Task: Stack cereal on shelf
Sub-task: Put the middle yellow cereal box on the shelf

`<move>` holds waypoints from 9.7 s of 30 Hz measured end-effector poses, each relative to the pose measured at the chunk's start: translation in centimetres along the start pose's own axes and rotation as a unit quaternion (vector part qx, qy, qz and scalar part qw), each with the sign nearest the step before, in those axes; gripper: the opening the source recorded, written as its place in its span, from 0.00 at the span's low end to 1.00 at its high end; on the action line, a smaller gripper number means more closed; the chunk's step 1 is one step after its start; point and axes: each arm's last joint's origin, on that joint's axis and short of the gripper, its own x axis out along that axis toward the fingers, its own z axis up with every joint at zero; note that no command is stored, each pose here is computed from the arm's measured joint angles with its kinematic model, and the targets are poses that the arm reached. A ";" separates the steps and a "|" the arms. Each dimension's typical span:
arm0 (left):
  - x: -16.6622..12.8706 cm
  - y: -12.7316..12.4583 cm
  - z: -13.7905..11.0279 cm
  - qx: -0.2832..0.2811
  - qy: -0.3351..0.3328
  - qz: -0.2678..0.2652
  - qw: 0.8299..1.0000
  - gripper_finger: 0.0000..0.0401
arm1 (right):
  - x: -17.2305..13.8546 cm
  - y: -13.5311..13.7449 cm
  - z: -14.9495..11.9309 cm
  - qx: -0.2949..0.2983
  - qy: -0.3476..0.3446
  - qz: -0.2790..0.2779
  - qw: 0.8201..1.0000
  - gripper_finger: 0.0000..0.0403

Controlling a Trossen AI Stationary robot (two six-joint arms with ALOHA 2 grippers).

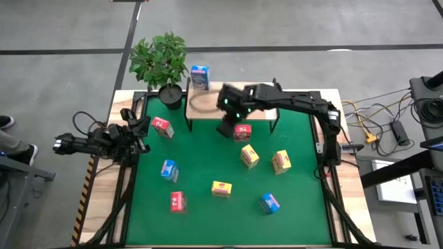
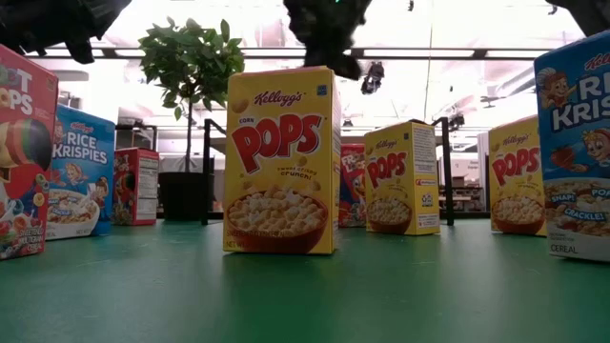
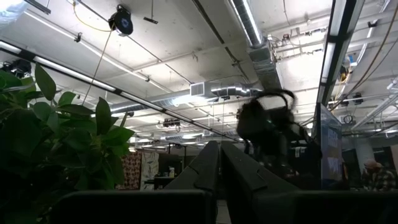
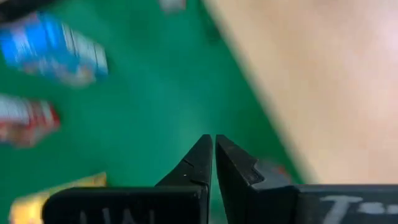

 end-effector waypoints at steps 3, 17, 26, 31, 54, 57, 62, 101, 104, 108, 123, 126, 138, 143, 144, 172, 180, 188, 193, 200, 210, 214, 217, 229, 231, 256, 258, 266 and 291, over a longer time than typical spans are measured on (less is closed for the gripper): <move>0.0 0.0 0.0 0.000 0.000 0.000 1.000 0.00 | 0.0 1.3 -1.8 0.037 0.054 -0.031 0.997 0.04; 0.0 0.0 0.0 0.000 0.000 0.000 1.000 0.00 | 1.1 4.9 -7.1 0.141 0.181 -0.118 0.966 0.49; 0.0 0.0 0.0 0.000 0.000 0.000 1.000 0.00 | 4.1 5.0 -9.8 0.133 0.207 -0.174 0.953 0.73; 0.0 0.0 0.0 0.000 0.000 0.000 1.000 0.00 | 5.1 4.7 -10.4 0.132 0.208 -0.181 0.952 0.76; 0.0 0.0 0.0 0.001 0.001 -0.001 1.000 0.00 | 5.1 5.5 -10.0 0.125 0.183 -0.164 0.961 0.73; 0.0 0.0 0.0 0.001 0.001 -0.001 1.000 0.00 | 5.7 5.3 -10.4 0.127 0.189 -0.170 0.959 0.69; 0.0 0.0 0.0 0.001 0.001 0.000 1.000 0.00 | 5.8 5.2 -10.5 0.129 0.189 -0.170 0.958 0.58; 0.0 0.0 0.0 0.001 0.001 -0.001 1.000 0.00 | -7.0 5.4 -1.5 -0.001 -0.009 0.039 0.999 0.37; 0.0 0.0 0.0 0.001 0.002 -0.001 1.000 0.00 | -8.3 3.2 -0.1 -0.011 -0.042 0.030 0.999 0.37; 0.0 0.0 -0.1 0.002 0.003 -0.001 1.000 0.00 | -8.9 -0.9 1.4 -0.019 -0.063 0.000 0.998 0.37; 0.0 0.2 -0.2 0.007 0.022 0.040 0.999 0.00 | -10.3 -11.5 4.5 -0.148 -0.117 -0.111 0.976 0.37; 0.0 0.2 -0.2 0.007 0.023 0.042 0.999 0.00 | -10.3 -11.6 4.8 -0.156 -0.130 -0.113 0.972 0.37; 0.0 0.2 -0.2 0.007 0.024 0.042 0.999 0.00 | -7.4 -12.2 5.4 -0.167 -0.096 -0.112 0.975 0.37; 0.0 0.2 -0.2 0.007 0.024 0.042 0.999 0.00 | -7.0 -12.3 5.6 -0.168 -0.093 -0.113 0.975 0.37; 0.0 0.2 -0.2 0.008 0.024 0.042 0.999 0.00 | -6.9 -12.3 5.6 -0.166 -0.092 -0.113 0.975 0.37; 0.0 0.2 -0.2 0.008 0.024 0.041 0.999 0.00 | -10.5 -7.6 2.9 -0.103 -0.090 -0.111 0.984 0.47; 0.0 0.2 -0.3 0.009 0.026 0.040 0.999 0.00 | -8.3 -8.0 1.3 -0.077 0.023 -0.224 0.971 0.11; 0.0 0.2 -0.3 0.009 0.026 0.040 0.999 0.00 | -5.6 -10.6 2.2 -0.083 0.009 -0.258 0.962 0.03; 0.0 0.2 -0.3 0.009 0.026 0.040 0.999 0.00 | -5.3 -11.5 3.0 -0.092 -0.023 -0.263 0.960 0.03; 0.0 0.2 -0.2 0.008 0.025 0.041 0.999 0.00 | -4.8 -12.0 3.8 -0.102 -0.058 -0.267 0.956 0.03; 0.0 0.2 -0.3 0.008 0.025 0.041 0.999 0.00 | -4.5 -11.9 3.3 -0.091 -0.045 -0.265 0.959 0.03; 0.0 0.2 -0.3 0.009 0.026 0.040 0.999 0.00 | -5.4 -11.6 2.1 -0.063 -0.004 -0.246 0.967 0.03; 0.0 0.2 -0.3 0.010 0.027 0.040 0.999 0.00 | -5.2 -11.3 1.6 -0.058 0.011 -0.203 0.977 0.03; 0.0 0.2 -0.3 0.011 0.029 0.039 0.999 0.00 | 0.1 -9.6 1.7 -0.131 -0.053 -0.200 0.969 0.03; 0.0 0.2 -0.3 0.011 0.029 0.039 0.999 0.00 | 0.6 -9.8 1.7 -0.141 -0.060 -0.226 0.962 0.03; 0.0 0.2 -0.3 0.011 0.029 0.039 0.999 0.00 | 2.5 -10.4 2.4 -0.202 -0.114 -0.262 0.937 0.03; 0.0 0.2 -0.3 0.011 0.029 0.039 0.999 0.00 | 2.6 -10.5 2.3 -0.203 -0.111 -0.263 0.937 0.03; 0.0 0.1 -0.4 0.012 0.030 0.038 0.999 0.00 | 2.8 -10.4 0.7 -0.191 -0.042 -0.265 0.944 0.03; 0.0 0.1 -0.4 0.009 0.030 0.039 0.999 0.00 | 4.0 -10.8 1.7 -0.219 -0.077 -0.283 0.931 0.03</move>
